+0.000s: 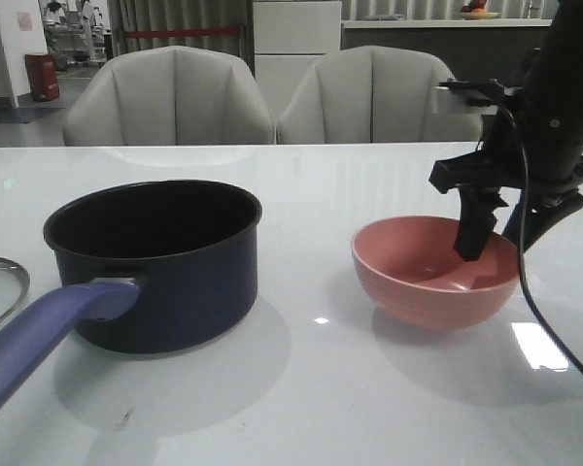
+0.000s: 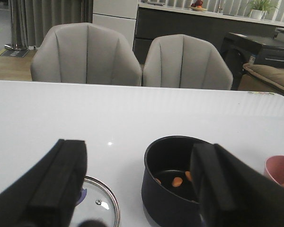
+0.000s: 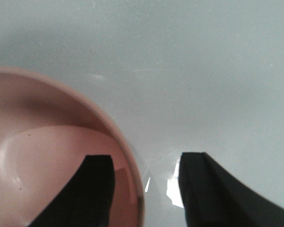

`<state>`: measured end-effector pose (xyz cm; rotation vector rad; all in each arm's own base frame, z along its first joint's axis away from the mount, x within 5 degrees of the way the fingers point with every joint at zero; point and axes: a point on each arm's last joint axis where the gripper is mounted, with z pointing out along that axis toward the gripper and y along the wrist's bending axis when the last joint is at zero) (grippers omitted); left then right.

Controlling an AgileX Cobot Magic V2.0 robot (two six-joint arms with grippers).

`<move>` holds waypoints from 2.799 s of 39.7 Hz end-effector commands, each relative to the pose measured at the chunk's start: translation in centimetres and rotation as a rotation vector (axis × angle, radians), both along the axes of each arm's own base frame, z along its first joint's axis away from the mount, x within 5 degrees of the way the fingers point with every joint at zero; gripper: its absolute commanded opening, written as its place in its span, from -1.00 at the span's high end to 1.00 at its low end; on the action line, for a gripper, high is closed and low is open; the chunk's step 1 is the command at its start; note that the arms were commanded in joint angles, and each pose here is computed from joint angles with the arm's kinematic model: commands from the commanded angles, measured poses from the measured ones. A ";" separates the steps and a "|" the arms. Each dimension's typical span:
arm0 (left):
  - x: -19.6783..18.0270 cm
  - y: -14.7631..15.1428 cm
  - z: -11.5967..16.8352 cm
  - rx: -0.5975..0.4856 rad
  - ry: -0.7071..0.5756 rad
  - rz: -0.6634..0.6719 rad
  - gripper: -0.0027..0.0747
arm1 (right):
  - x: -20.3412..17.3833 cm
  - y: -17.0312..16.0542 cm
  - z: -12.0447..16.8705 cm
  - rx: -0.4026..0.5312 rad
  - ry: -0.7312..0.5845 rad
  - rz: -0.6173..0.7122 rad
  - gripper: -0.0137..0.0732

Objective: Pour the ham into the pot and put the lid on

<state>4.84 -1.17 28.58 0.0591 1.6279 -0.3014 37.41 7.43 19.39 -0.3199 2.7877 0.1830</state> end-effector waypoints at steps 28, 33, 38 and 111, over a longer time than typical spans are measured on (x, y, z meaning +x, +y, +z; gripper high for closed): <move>-0.1 0.0 1.6 -0.028 -0.095 -0.008 -0.37 | -14.1 -3.3 16.4 0.089 -0.840 -0.060 -0.35; -0.1 0.0 1.6 -0.028 -0.095 -0.008 -0.37 | -18.2 -4.1 15.8 0.107 -0.981 -0.079 -0.35; -0.1 0.0 1.6 -0.028 -0.095 -0.008 -0.37 | -22.2 -4.9 15.0 0.129 -1.133 -0.097 -0.35; 14.1 -1.8 1.4 0.045 0.733 0.221 -0.86 | -30.4 -6.3 6.8 0.167 -1.288 -0.119 0.37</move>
